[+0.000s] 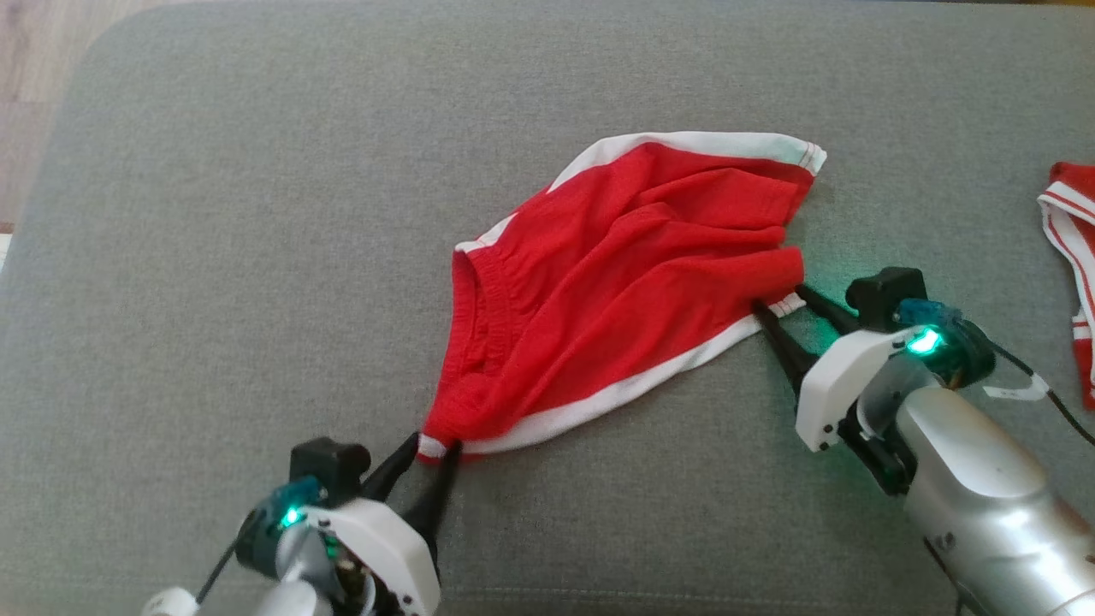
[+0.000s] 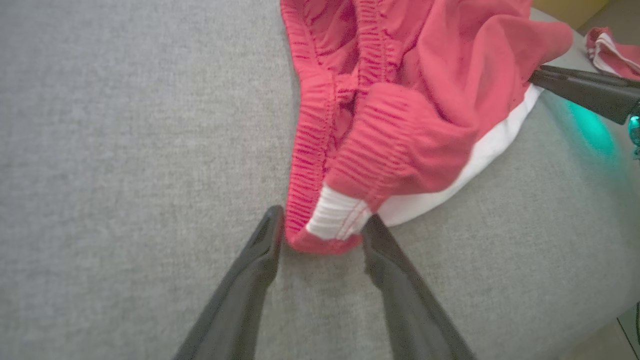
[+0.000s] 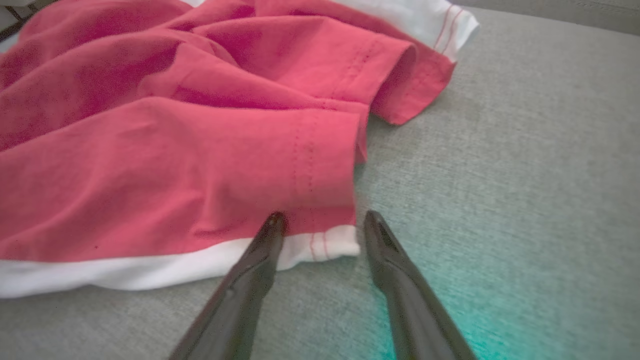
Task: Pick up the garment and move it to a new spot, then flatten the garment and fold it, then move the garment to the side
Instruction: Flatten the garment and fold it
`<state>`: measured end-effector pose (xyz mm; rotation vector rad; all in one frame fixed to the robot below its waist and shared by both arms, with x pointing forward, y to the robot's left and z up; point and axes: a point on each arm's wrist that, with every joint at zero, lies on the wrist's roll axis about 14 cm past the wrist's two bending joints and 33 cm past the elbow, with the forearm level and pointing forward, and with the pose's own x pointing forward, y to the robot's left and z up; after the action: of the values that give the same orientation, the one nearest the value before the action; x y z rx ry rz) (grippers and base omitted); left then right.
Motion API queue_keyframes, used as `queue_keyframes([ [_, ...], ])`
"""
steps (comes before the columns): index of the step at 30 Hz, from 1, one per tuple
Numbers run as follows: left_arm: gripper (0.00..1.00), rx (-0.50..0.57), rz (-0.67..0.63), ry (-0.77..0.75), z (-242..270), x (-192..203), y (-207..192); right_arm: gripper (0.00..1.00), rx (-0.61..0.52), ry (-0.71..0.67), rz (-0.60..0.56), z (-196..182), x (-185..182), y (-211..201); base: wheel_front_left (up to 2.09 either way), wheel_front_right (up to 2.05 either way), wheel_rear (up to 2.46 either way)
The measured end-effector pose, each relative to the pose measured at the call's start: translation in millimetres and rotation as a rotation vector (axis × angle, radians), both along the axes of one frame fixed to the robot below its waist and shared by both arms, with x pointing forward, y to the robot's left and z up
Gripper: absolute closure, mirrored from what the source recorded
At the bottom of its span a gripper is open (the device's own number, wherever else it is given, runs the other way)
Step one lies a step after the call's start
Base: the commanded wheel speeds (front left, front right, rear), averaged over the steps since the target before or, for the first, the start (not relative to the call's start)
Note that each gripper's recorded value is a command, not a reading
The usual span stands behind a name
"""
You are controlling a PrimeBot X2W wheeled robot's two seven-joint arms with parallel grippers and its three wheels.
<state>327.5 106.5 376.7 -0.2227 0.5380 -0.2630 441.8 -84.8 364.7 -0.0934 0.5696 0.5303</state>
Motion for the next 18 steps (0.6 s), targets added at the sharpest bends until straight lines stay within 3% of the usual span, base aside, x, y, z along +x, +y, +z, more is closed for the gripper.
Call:
queue_keyframes([
  [2,1.0,-0.001,-0.01,-0.015,3,5,0,1.0,0.019,0.011,-0.002,1,-1,3,0.0,0.0,0.0],
  [4,1.0,0.005,-0.03,-0.034,7,10,-2,1.0,0.067,0.027,-0.025,5,-1,6,0.0,0.0,0.0],
  [9,1.0,-0.113,-0.028,-0.079,35,20,-16,1.0,0.318,-0.023,-0.137,53,14,7,0.0,0.0,0.0],
  [13,1.0,-0.293,-0.042,-0.156,85,25,-34,1.0,0.527,-0.095,-0.199,111,18,-10,0.0,0.0,0.0],
  [18,1.0,-0.521,-0.143,-0.339,186,19,-53,1.0,0.755,-0.272,-0.249,205,8,-55,0.0,0.0,0.0],
])
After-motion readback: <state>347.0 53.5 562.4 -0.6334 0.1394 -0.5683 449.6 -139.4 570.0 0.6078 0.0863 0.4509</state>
